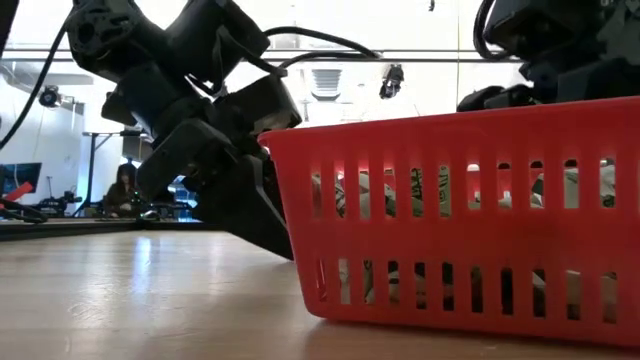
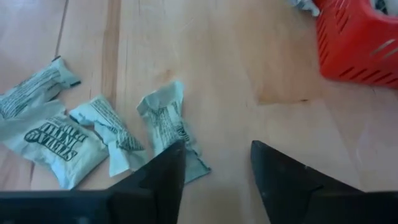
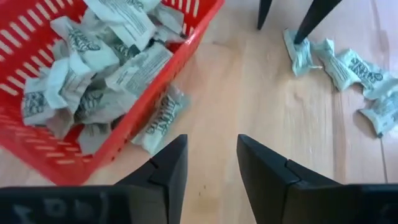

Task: Pick and place Stevia / Truvia into bins
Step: Put the stevia packet into the bin

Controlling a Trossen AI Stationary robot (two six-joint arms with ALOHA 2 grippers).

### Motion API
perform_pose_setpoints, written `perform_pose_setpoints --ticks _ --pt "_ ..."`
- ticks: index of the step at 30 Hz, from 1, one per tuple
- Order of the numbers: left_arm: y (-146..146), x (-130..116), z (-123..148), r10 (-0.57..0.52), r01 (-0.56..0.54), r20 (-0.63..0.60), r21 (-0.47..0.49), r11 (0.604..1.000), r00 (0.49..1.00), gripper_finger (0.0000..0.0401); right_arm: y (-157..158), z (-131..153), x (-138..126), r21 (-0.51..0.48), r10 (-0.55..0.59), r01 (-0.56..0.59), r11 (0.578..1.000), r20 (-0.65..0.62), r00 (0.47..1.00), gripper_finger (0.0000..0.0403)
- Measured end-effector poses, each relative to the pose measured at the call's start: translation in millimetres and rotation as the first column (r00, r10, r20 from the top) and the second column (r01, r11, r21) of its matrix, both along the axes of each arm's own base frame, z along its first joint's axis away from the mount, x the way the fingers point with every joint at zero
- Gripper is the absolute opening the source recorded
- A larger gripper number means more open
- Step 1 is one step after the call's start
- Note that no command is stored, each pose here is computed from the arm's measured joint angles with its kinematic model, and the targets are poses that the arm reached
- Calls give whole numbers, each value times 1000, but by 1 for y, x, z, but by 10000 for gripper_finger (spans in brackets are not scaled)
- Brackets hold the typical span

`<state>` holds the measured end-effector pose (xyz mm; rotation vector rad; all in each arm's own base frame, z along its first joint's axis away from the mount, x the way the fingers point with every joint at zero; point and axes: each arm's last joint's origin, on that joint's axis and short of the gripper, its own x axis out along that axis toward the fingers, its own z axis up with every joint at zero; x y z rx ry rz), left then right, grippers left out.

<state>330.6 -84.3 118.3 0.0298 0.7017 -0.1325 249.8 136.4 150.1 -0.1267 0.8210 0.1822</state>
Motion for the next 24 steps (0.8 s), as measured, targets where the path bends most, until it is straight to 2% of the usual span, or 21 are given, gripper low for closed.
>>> perform_pose_setpoints --ticks 13,20,24 --pt "4 -1 -2 12 -11 -47 18 1000 999 9 -2 -4 1 -6 -7 7 1000 -12 1000 113" --pt "5 -3 0 12 -10 -56 20 1000 998 2 1 0 5 23 3 -3 1000 33 999 107" --pt "6 -8 5 15 -14 -83 23 1000 996 1 5 3 10 59 64 -70 996 90 994 109"
